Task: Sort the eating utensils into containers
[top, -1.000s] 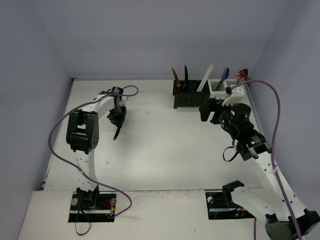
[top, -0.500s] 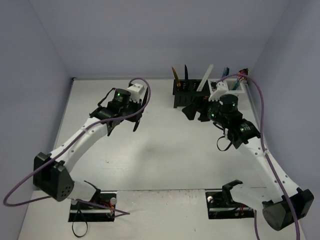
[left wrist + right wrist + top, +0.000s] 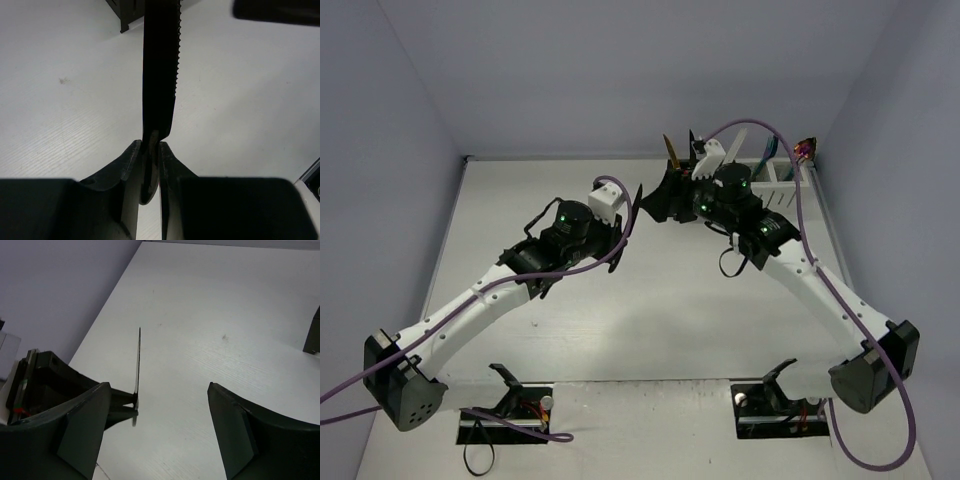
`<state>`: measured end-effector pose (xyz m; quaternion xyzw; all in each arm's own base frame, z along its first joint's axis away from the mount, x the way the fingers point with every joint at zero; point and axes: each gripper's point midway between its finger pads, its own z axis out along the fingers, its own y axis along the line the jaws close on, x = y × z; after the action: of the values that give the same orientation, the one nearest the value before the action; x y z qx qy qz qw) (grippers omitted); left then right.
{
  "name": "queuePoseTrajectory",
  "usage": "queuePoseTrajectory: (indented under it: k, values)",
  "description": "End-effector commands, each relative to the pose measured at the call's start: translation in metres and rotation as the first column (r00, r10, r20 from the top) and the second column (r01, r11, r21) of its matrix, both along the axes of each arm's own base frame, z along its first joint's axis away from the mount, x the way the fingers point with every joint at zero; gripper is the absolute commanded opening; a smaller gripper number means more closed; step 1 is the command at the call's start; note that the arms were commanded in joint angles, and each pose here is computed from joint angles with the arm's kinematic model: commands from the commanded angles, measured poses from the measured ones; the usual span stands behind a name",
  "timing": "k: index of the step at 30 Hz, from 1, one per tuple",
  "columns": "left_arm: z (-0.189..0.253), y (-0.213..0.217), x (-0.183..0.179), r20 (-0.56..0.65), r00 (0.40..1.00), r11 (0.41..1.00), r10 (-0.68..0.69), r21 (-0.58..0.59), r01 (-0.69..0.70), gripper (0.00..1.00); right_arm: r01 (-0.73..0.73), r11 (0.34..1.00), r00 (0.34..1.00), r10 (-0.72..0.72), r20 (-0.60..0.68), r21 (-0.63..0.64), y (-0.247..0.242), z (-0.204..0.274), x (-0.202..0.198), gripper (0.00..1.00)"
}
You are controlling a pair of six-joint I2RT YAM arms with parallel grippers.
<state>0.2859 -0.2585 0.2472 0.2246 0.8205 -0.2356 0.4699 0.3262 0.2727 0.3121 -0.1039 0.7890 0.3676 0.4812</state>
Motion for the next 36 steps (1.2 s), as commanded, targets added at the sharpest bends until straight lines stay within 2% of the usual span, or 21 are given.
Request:
queuePoseTrajectory:
  k: [1, 7, 11, 12, 16, 18, 20, 22, 24, 26, 28, 30, 36]
  values:
    - [0.065, -0.008, 0.010, 0.157, 0.987, 0.992, 0.025, -0.123, -0.006, 0.00, -0.009, 0.998, 0.994, 0.002, 0.110, 0.066, 0.019, 0.038, 0.021, 0.73]
    - [0.066, -0.011, 0.012, 0.159, 0.987, 0.993, 0.027, -0.119, -0.008, 0.00, -0.045, 0.998, 0.996, 0.040, 0.084, 0.051, 0.041, 0.022, 0.026, 0.64]
    - [0.063, -0.015, 0.016, 0.153, 0.988, 0.994, 0.025, -0.111, -0.008, 0.00, -0.065, 0.997, 0.996, 0.063, 0.068, 0.037, 0.050, 0.010, 0.025, 0.53]
    - [0.062, -0.016, 0.017, 0.150, 0.988, 0.994, 0.023, -0.108, -0.007, 0.00, -0.067, 0.997, 0.996, 0.065, 0.064, 0.035, 0.052, 0.007, 0.026, 0.49]
    - [0.058, -0.021, 0.022, 0.135, 0.991, 0.995, 0.022, -0.099, -0.008, 0.00, -0.061, 0.998, 0.997, 0.060, 0.050, 0.019, 0.053, -0.003, 0.029, 0.19]
    - [0.055, -0.022, 0.024, 0.128, 0.991, 0.996, 0.027, -0.091, -0.015, 0.00, -0.055, 0.998, 0.997, 0.054, 0.060, 0.008, 0.051, -0.003, 0.031, 0.09]
    - [0.050, -0.020, 0.028, 0.119, 0.992, 0.997, 0.041, -0.076, -0.032, 0.00, -0.046, 0.999, 0.997, 0.046, 0.069, -0.002, 0.050, -0.003, 0.033, 0.01]
    - [0.047, -0.019, 0.030, 0.114, 0.992, 0.997, 0.053, -0.066, -0.046, 0.00, -0.038, 0.999, 0.996, 0.039, 0.080, -0.013, 0.049, -0.003, 0.036, 0.00]
    - [0.043, -0.016, 0.033, 0.109, 0.991, 0.996, 0.073, -0.055, -0.067, 0.32, -0.021, 0.999, 0.995, 0.023, 0.100, -0.030, 0.046, -0.002, 0.043, 0.00]
    - [0.037, -0.010, 0.038, 0.091, 0.991, 0.995, 0.097, -0.043, -0.093, 0.56, 0.003, 0.999, 0.993, 0.002, 0.121, -0.045, 0.039, 0.001, 0.054, 0.00]
    - [0.030, 0.002, 0.046, 0.065, 0.988, 0.990, 0.137, -0.031, -0.135, 0.65, 0.035, 0.998, 0.990, -0.027, 0.140, -0.055, 0.030, 0.004, 0.066, 0.00]
    - [0.022, 0.018, 0.055, 0.036, 0.983, 0.984, 0.180, -0.022, -0.179, 0.69, 0.082, 0.995, 0.985, -0.072, 0.159, -0.058, 0.015, 0.010, 0.083, 0.00]
    - [-0.001, 0.095, 0.079, -0.110, 0.925, 0.930, 0.364, -0.011, -0.367, 0.72, 0.284, 0.955, 0.929, -0.253, 0.270, -0.084, -0.048, 0.041, 0.148, 0.00]
